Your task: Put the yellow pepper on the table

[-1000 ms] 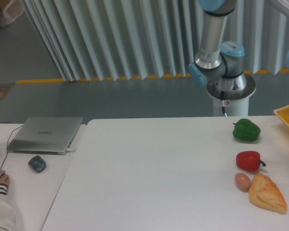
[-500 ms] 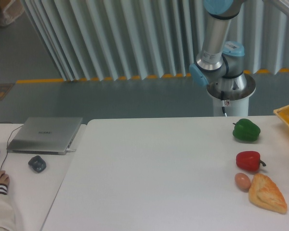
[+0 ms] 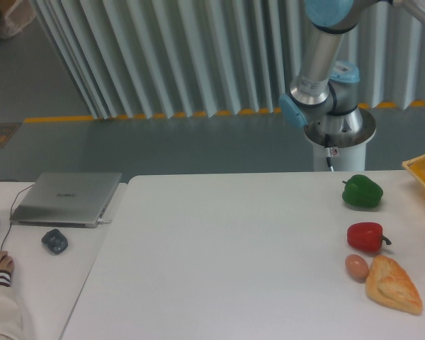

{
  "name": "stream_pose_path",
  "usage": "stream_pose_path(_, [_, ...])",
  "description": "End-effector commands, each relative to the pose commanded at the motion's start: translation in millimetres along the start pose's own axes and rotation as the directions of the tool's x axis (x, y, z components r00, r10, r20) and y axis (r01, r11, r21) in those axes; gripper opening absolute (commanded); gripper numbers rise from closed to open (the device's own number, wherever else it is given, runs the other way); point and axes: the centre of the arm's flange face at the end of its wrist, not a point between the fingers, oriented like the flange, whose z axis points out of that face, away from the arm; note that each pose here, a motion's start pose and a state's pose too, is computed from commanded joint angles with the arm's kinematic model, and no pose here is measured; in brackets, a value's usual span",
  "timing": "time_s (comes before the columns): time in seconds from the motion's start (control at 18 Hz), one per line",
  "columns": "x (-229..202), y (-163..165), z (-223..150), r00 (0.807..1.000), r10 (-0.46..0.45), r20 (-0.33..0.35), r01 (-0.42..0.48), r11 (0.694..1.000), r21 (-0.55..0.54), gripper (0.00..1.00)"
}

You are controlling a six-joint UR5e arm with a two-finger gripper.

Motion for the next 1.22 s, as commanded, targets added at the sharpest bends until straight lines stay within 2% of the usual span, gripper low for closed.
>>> stream_pose_path(0.39, [-5, 12, 8, 1.000, -0.015, 0.011, 0.015, 1.000, -0.003, 1.00])
stream_pose_path(1.11, [-1, 11, 22, 1.000, -0.018, -0.013, 0.019, 1.000, 0.003, 1.00])
stream_pose_path(1.17, [-1, 10, 22, 1.000, -0.017, -0.012, 0.017, 1.000, 0.003, 0.97])
stream_pose_path(1.22, [-1, 10, 23, 1.000, -0.015, -0.014, 0.015, 1.000, 0.004, 0.86])
